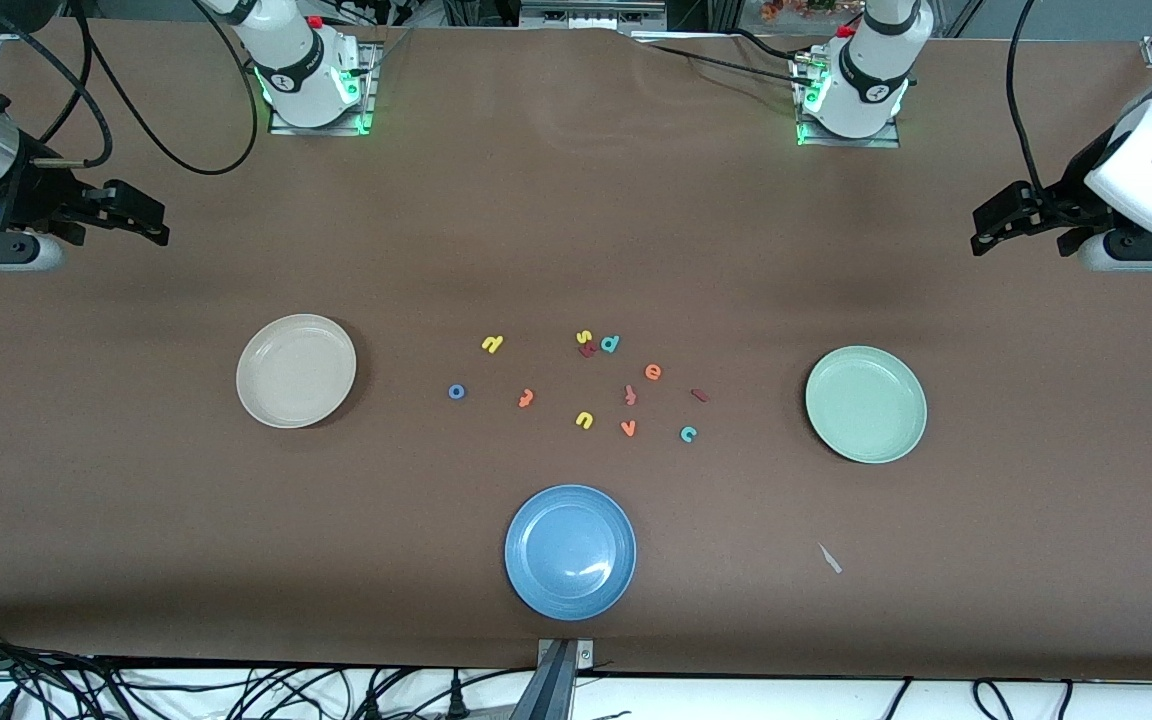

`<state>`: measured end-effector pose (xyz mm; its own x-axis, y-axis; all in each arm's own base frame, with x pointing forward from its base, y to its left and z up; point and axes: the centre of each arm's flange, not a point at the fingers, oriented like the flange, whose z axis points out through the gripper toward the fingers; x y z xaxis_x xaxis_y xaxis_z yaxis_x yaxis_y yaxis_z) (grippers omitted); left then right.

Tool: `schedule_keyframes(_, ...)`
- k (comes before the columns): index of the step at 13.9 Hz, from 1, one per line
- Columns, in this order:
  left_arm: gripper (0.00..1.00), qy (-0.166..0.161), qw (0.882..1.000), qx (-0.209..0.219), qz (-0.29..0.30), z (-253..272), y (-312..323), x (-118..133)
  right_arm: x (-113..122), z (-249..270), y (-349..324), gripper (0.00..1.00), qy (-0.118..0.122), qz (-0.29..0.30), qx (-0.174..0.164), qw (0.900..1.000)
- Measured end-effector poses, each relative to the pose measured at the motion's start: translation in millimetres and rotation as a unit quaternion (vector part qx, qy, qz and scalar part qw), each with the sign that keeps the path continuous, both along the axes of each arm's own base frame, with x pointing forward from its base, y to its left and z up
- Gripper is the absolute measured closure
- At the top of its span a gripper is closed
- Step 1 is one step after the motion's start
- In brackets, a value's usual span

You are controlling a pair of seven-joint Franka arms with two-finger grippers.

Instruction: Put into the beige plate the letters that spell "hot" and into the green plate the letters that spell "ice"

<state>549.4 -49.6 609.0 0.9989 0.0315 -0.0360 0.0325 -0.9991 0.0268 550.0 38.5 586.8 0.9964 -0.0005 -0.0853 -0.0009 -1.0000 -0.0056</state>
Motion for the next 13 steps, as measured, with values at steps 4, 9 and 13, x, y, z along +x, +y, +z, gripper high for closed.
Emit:
schedule_keyframes(4,0.00,0.000,1.000,0.000,0.000,0.0,0.0,0.0,0.0,0.0,0.0,0.00,0.000,-0.007,-0.001,1.000)
schedule_keyframes(9,0.00,0.000,1.000,0.000,0.000,0.0,0.1,0.0,0.1,-0.1,0.0,0.00,0.000,-0.011,-0.001,1.000)
schedule_keyframes(13,0.00,0.000,1.000,0.000,0.000,0.0,0.2,0.0,0.1,-0.4,0.5,0.00,0.000,-0.012,-0.001,1.000)
